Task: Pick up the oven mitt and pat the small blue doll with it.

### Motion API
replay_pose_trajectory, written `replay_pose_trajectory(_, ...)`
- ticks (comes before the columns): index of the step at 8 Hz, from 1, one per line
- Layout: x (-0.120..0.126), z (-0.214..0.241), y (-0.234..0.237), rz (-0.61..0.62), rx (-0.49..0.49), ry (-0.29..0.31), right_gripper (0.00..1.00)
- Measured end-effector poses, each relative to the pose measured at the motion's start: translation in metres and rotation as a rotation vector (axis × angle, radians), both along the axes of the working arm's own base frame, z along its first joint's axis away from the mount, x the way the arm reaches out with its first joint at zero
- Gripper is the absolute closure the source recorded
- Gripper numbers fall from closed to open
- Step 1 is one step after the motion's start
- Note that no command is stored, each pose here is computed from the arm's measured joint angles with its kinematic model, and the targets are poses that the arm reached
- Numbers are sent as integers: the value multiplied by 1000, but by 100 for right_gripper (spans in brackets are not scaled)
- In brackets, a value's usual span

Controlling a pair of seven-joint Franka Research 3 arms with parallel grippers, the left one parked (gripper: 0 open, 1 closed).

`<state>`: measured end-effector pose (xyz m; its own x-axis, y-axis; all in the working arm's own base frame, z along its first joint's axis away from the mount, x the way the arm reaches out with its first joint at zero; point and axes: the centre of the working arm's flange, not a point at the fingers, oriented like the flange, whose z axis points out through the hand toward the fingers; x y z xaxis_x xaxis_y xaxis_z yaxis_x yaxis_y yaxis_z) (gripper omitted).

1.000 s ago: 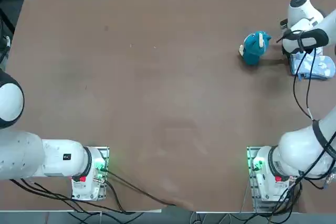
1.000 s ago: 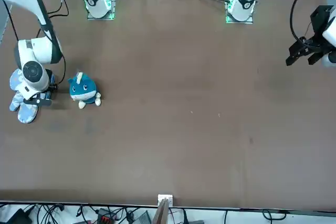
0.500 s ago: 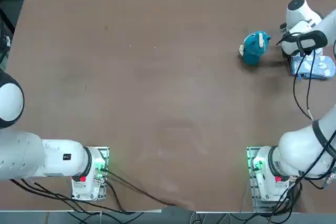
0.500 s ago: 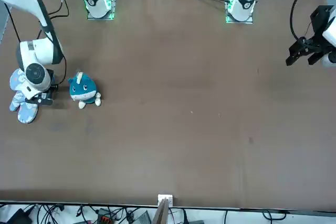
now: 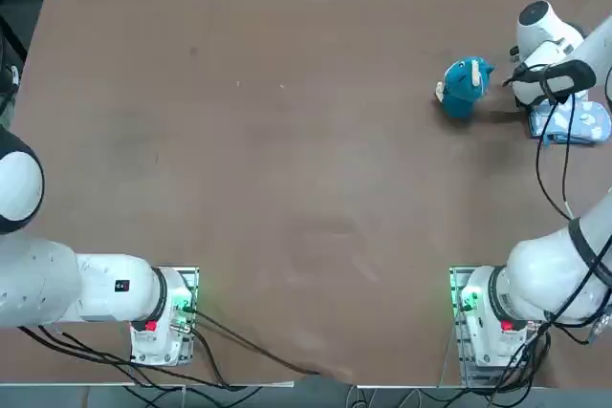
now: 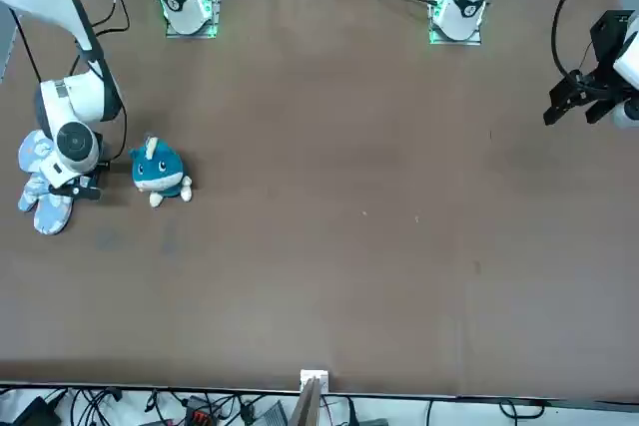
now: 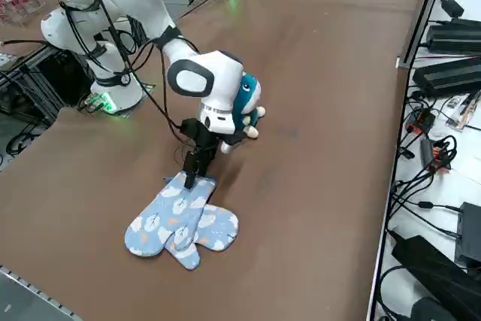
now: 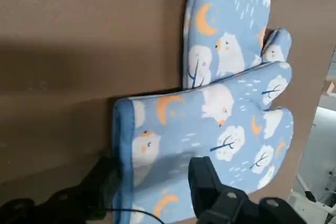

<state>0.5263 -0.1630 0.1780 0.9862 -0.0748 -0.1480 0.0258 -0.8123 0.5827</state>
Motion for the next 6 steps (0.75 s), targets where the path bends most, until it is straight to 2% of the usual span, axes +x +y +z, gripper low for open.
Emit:
replay_pose_trajectory(4, -1, -3, 4, 4, -23, 24, 21)
replay_pose_trajectory(6, 0, -3, 6, 16, -34, 27, 24)
